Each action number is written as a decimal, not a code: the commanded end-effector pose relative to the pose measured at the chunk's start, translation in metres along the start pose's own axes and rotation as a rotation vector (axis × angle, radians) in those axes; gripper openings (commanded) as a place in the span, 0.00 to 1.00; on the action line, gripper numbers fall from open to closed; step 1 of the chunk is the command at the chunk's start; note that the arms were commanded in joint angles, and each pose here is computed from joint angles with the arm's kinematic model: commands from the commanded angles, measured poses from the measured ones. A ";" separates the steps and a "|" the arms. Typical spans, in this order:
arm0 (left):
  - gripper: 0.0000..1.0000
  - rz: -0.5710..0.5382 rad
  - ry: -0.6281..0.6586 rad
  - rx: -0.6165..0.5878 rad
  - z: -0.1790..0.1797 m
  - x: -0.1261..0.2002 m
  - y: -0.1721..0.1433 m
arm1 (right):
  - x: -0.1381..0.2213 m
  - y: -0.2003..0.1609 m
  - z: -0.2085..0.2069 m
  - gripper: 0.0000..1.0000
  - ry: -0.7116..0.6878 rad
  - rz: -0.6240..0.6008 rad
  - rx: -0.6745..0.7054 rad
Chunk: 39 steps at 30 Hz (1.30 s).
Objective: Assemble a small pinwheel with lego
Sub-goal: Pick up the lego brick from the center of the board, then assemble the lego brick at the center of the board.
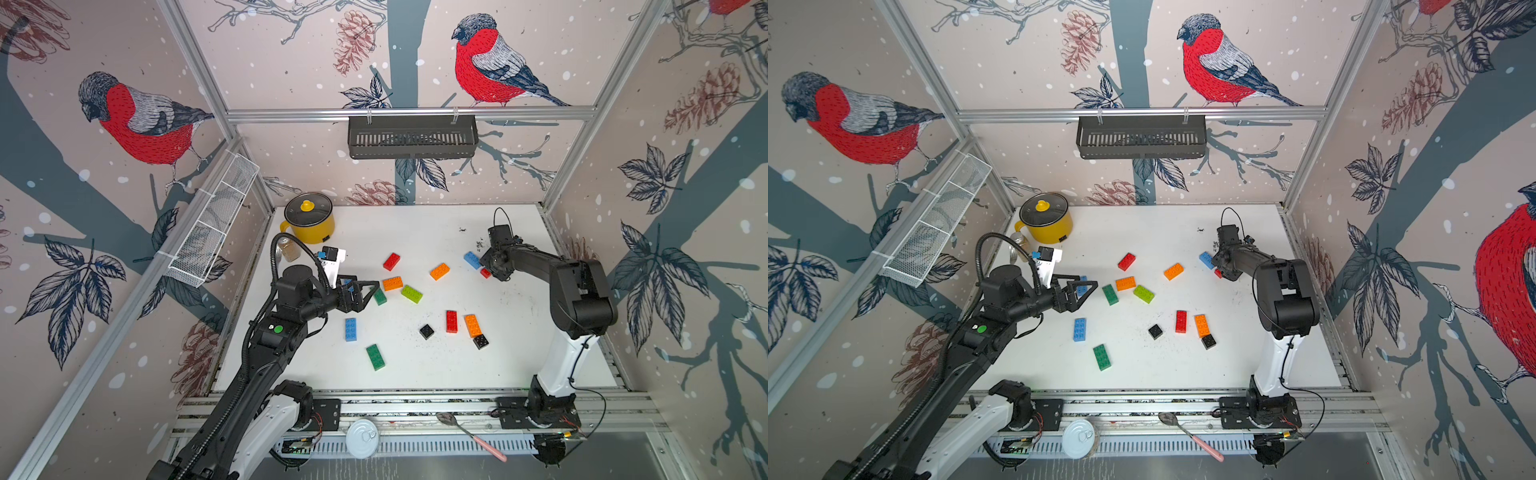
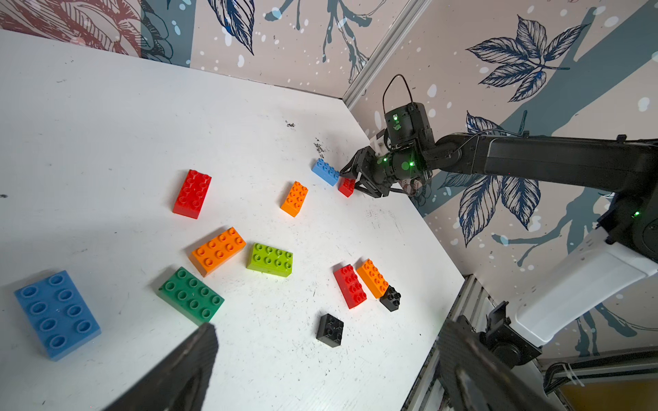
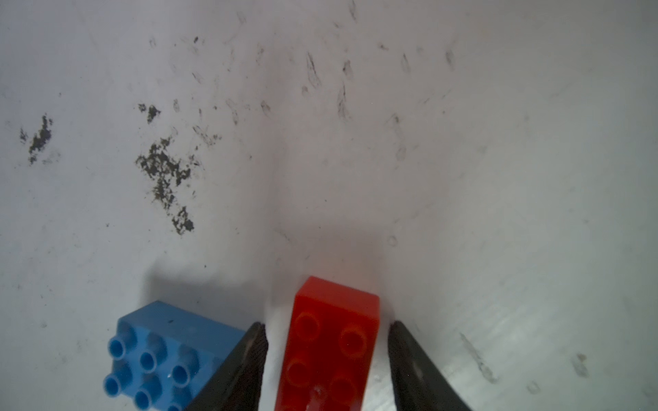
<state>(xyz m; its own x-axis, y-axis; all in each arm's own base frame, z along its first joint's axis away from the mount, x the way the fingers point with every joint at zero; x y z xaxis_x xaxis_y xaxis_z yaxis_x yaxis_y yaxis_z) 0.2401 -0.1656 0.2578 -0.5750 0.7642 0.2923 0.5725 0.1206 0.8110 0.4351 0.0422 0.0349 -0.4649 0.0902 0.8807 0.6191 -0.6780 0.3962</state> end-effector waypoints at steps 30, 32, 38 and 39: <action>0.97 -0.037 -0.043 -0.014 -0.008 0.008 0.006 | 0.101 -0.100 0.072 0.22 0.291 0.002 0.621; 0.97 -0.022 -0.039 -0.003 -0.005 0.005 0.004 | 0.096 -0.115 0.073 0.22 0.291 0.028 0.647; 0.97 0.027 -0.044 0.025 -0.001 -0.003 -0.007 | 0.081 -0.152 0.068 0.22 0.297 0.099 0.700; 0.97 0.053 -0.046 0.034 -0.001 -0.007 -0.011 | 0.080 -0.156 0.068 0.22 0.295 0.106 0.706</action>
<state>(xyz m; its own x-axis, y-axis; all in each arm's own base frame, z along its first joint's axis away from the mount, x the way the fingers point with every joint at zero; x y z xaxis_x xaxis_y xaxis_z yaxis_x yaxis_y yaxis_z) 0.2397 -0.1664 0.2521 -0.5543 0.7794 0.2921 0.5994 0.1303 0.7897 0.3452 0.1946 0.0638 -0.4721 -0.1810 0.8628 0.8805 -0.0476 0.4717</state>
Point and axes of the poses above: each gripper's point midway between its finger pads, its own x axis back along the fingers, its own z axis along the line the jaws close on, y = z × x, the point moved 1 cm from there along x, back along the fingers, and after that the axes turned 3 degrees about -x, right-handed, at the moved point
